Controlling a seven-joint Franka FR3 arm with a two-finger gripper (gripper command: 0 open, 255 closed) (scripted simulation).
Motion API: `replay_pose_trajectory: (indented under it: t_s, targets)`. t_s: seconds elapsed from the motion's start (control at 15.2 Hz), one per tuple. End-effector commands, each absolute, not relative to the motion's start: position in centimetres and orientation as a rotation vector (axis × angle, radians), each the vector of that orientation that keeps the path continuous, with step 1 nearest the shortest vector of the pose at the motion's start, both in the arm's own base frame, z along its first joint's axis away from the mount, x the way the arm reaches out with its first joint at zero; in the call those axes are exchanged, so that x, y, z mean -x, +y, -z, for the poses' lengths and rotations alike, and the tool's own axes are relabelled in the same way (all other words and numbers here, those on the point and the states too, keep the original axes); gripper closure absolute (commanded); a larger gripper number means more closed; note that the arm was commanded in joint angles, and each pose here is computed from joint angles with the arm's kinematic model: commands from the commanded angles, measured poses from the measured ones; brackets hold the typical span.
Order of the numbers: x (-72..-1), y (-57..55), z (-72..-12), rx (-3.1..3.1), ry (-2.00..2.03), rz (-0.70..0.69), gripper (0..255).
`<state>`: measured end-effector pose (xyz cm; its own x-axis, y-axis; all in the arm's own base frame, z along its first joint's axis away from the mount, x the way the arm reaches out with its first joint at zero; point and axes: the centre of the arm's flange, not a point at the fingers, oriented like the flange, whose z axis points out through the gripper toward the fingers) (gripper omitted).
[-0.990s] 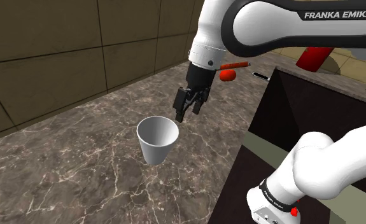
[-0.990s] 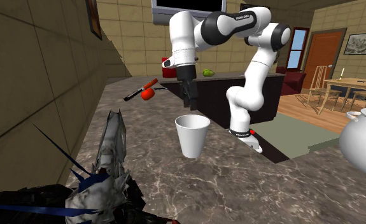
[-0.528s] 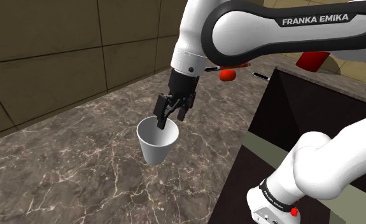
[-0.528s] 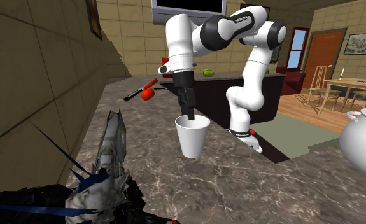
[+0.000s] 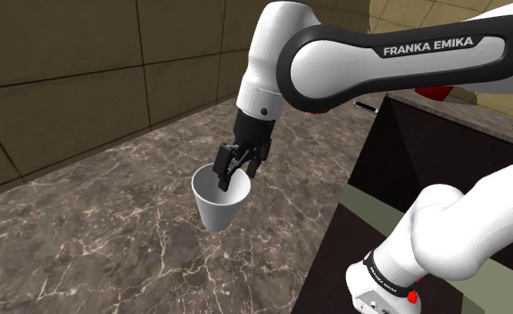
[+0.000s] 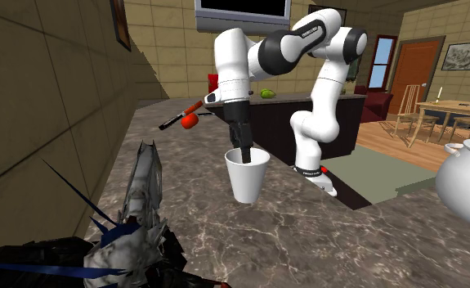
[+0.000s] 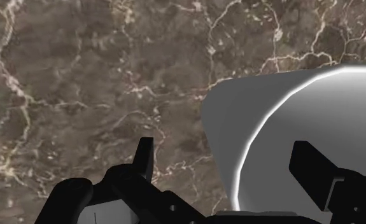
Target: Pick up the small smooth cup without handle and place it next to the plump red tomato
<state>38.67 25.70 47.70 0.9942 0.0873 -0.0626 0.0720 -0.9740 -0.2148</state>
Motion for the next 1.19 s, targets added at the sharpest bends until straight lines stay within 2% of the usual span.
replay_pose_trajectory:
  t_s: [0.0,0.13,0.2,0.79,1.12]
  targets:
    - [-38.7,25.7,-47.7,2.923,-0.118,-0.105,0]
    - [-38.7,25.7,-47.7,2.923,-0.118,-0.105,0]
    - [-38.7,25.7,-47.7,2.923,-0.118,-0.105,255]
    - [-38.7,25.7,-47.7,2.923,-0.118,-0.105,255]
    - [-38.7,25.7,-50.3,2.923,-0.118,-0.105,255]
